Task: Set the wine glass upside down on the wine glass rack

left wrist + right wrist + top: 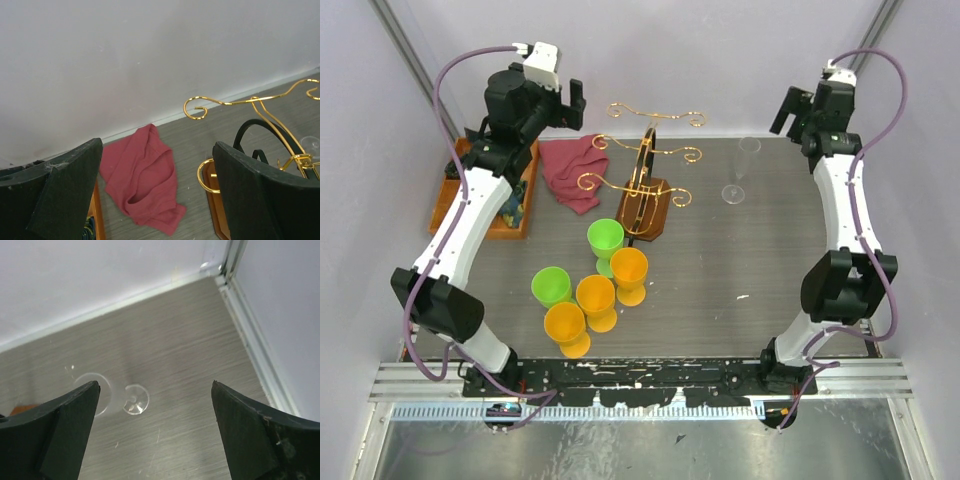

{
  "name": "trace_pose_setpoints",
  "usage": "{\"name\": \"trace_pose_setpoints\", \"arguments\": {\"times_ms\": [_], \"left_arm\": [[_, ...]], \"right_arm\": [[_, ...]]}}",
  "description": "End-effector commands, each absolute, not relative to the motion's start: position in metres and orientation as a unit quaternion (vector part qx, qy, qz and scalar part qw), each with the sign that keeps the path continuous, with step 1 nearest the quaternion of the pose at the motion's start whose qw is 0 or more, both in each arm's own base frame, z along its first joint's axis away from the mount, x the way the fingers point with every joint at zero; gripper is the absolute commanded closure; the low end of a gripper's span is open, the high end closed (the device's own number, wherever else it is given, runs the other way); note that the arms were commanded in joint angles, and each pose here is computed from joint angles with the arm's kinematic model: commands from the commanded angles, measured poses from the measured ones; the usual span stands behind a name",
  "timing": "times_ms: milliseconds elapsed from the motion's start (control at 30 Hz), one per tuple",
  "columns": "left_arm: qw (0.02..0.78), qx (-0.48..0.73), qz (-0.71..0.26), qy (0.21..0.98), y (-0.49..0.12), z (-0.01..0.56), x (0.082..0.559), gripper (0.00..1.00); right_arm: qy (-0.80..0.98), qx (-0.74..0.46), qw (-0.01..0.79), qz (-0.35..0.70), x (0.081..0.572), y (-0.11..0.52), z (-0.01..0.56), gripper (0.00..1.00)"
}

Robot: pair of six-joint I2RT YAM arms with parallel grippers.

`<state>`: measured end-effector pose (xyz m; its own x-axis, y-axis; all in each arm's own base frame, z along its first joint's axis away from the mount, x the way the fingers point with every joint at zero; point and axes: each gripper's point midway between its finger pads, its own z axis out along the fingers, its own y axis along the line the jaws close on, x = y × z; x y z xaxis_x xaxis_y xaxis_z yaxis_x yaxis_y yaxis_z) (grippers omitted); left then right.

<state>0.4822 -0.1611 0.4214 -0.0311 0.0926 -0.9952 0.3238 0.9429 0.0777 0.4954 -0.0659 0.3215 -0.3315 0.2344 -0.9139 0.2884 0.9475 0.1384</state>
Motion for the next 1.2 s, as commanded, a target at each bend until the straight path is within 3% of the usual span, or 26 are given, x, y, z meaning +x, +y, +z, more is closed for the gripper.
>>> {"name": "trace_pose_setpoints", "arguments": {"times_ms": [0, 167, 800, 900, 1033, 1167], "left_arm": [[0.697, 0.156, -0.094, 0.694, -0.165, 0.437, 0.485, 0.02], [0.696, 0.157, -0.091, 0.695, -0.167, 0.43, 0.492, 0.02], [0.68, 0.139, -0.086, 0.714, -0.165, 0.408, 0.502, 0.02], [0.679, 0.136, -0.088, 0.716, -0.165, 0.407, 0.503, 0.02], [0.678, 0.131, -0.094, 0.717, -0.166, 0.408, 0.504, 0.02], [0.679, 0.129, -0.112, 0.714, -0.172, 0.417, 0.502, 0.02]], "right_arm": [[0.83, 0.143, 0.539, 0.022, 0.504, -0.044, 0.311, 0.02], [0.845, 0.137, 0.516, 0.035, 0.515, -0.038, 0.286, 0.11], [0.882, 0.119, 0.452, 0.058, 0.53, -0.028, 0.235, 0.29], [0.885, 0.115, 0.447, 0.059, 0.531, -0.027, 0.23, 0.41], [0.882, 0.111, 0.454, 0.055, 0.531, -0.028, 0.237, 0.7], [0.872, 0.109, 0.475, 0.034, 0.53, -0.036, 0.262, 0.93]]}}
